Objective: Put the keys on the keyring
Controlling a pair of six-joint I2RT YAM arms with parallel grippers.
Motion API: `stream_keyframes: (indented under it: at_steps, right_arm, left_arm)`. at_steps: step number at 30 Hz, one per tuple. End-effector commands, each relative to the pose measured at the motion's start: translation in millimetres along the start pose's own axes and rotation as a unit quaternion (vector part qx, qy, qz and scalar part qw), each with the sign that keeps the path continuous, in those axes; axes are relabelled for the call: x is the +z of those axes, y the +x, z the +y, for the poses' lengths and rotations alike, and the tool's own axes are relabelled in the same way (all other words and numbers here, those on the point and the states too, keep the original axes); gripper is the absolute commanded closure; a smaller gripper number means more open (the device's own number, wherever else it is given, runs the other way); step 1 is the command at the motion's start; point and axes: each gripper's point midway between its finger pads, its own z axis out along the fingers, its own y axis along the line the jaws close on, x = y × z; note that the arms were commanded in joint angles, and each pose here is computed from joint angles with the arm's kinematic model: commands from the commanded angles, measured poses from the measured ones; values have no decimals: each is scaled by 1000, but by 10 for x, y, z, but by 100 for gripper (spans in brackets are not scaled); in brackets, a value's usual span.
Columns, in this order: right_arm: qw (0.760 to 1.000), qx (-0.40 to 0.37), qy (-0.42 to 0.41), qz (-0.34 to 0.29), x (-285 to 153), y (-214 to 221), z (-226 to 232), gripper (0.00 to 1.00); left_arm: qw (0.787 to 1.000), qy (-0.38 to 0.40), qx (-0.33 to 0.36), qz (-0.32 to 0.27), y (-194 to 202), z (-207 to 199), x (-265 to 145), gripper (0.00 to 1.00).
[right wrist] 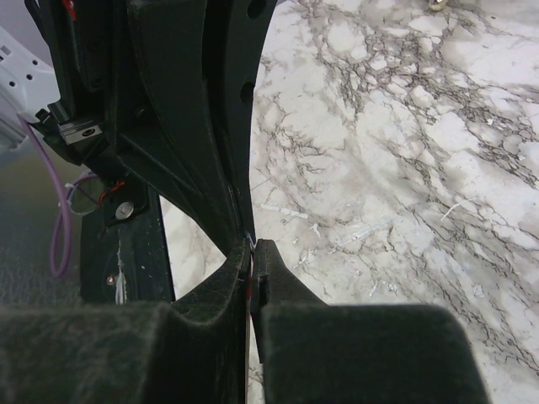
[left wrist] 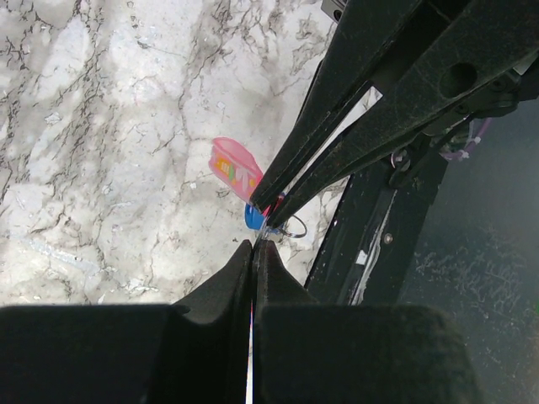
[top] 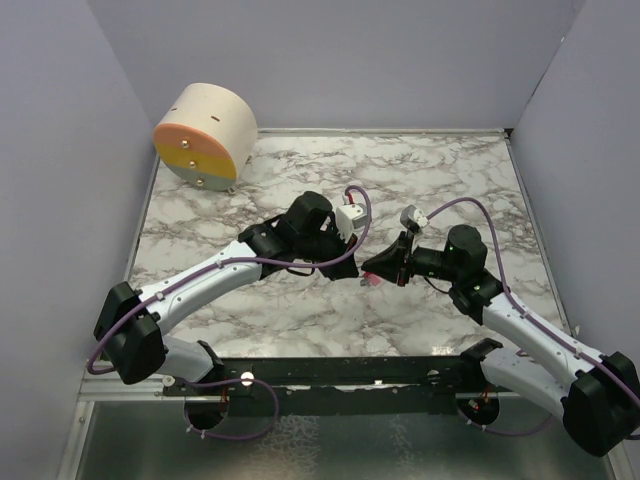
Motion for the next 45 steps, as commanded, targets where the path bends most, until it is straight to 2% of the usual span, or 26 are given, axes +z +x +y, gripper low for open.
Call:
stream_keyframes:
  at_steps: [1, 3, 11, 14, 22, 25, 33, 34, 37, 38, 45]
  right_arm:
    - [1000, -4, 7, -3, -7, 13, -18, 99]
    - [1000, -3, 3, -1, -3, 17, -11, 99]
    - [1000, -1, -5, 3, 6, 34, 7, 85]
    - [1000, -1, -5, 3, 6, 32, 5, 84]
    - [1000, 0, -10, 5, 12, 46, 16, 85]
    - [1000, -1, -10, 4, 9, 44, 18, 99]
    - [1000, -3, 2, -5, -11, 15, 4, 99]
    - [1000, -2, 5, -6, -14, 16, -2, 99]
    - [1000, 2, 14, -7, -19, 17, -27, 99]
    - [1000, 3, 16, -8, -18, 14, -36, 99]
    - [999, 11, 35, -17, -35, -4, -77, 99]
  left_arm:
    - [998, 18, 32, -60, -351, -195, -137, 100]
    - [997, 25, 36, -61, -360, -219, -134, 100]
    - [997, 33, 40, -62, -391, -253, -134, 100]
    - [996, 37, 41, -64, -403, -270, -144, 100]
    - [996, 38, 43, -65, -419, -278, -149, 100]
    - [996, 35, 43, -64, -415, -263, -138, 100]
    - [997, 17, 38, -69, -451, -194, -126, 100]
    - [997, 15, 37, -70, -453, -191, -126, 99]
    - [996, 13, 41, -80, -484, -197, -151, 83]
    - [995, 14, 43, -85, -493, -203, -162, 80]
    - [990, 0, 56, -128, -588, -204, -276, 72]
